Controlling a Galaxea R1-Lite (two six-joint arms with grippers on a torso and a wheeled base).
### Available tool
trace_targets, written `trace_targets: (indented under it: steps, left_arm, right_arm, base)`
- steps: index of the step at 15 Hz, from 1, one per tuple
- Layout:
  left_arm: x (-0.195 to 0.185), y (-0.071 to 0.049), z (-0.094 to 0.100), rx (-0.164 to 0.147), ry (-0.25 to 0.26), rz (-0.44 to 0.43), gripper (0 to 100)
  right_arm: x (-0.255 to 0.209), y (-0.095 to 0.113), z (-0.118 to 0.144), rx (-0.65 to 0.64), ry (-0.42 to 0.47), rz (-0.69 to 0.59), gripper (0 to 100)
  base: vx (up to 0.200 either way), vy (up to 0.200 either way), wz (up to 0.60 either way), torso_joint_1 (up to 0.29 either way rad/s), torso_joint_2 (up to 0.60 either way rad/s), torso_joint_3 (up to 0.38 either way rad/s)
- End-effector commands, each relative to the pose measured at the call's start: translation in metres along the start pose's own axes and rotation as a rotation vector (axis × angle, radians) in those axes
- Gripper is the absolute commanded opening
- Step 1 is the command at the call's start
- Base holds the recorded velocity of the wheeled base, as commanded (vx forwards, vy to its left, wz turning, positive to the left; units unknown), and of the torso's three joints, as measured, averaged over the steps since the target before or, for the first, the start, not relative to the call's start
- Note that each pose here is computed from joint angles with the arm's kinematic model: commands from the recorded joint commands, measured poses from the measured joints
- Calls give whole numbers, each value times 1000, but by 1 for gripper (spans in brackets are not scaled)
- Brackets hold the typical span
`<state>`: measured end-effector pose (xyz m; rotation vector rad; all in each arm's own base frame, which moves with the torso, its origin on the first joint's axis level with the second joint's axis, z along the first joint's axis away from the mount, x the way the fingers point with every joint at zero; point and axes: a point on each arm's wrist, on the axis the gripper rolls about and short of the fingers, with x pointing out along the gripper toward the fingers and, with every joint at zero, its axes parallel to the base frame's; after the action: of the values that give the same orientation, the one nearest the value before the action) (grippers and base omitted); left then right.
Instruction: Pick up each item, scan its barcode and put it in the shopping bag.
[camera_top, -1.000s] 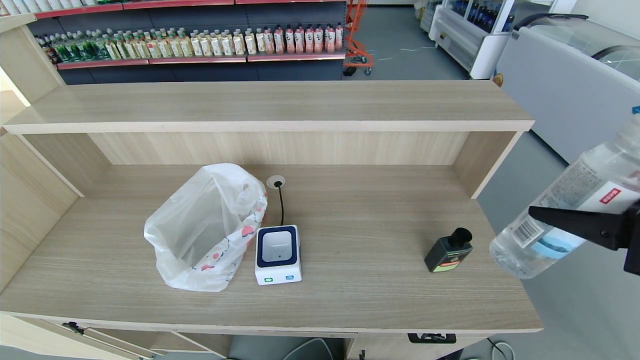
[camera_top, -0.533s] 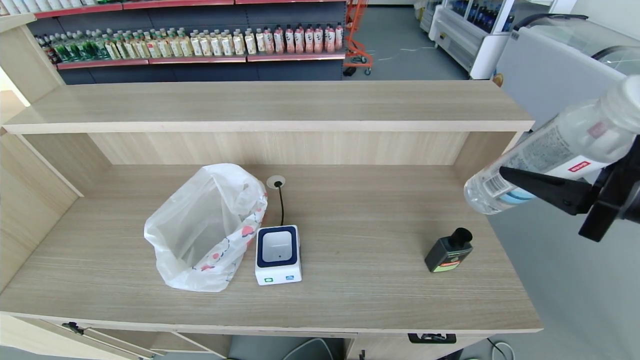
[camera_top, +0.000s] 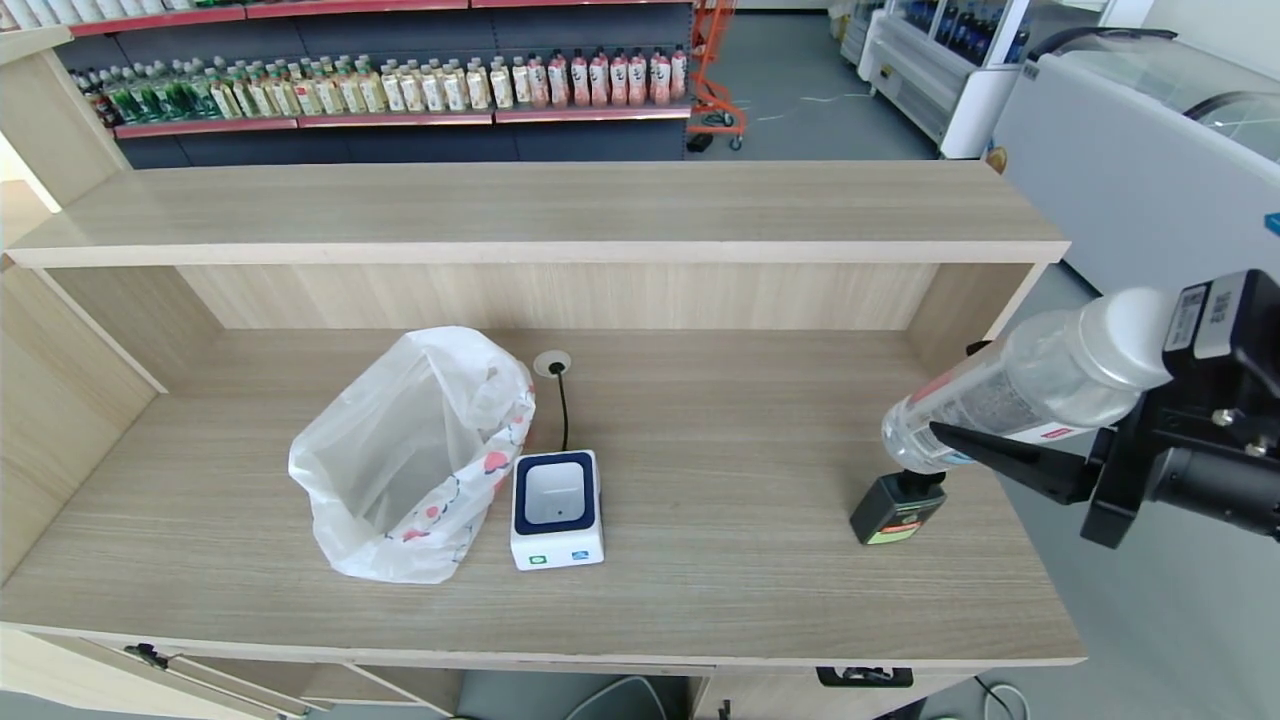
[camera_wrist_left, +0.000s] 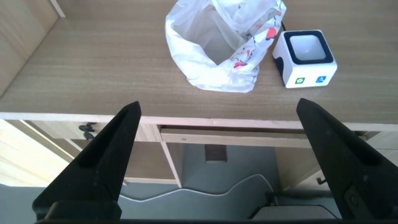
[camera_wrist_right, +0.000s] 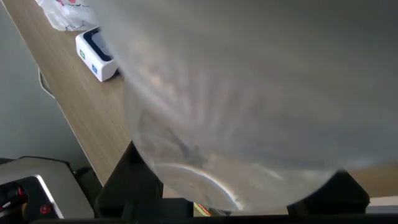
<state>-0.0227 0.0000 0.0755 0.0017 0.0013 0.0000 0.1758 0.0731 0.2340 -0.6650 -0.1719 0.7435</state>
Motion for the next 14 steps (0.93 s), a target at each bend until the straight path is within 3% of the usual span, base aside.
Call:
trace_targets:
  steps: [1, 9, 14]
  left_arm:
    - [0, 0, 0, 1, 0, 0, 100]
    - [0, 0, 0, 0, 0, -2, 100]
    - [0, 0, 0, 1, 0, 0, 100]
  right_arm:
    - [6, 3, -8, -11, 17, 10, 0]
    - [9, -2, -4, -91, 0, -1, 0]
    - [15, -8, -1, -96, -8, -11, 0]
  base:
    - [0, 0, 0, 0, 0, 0]
    - [0, 0, 0, 0, 0, 0]
    - [0, 200, 0, 3, 1, 2]
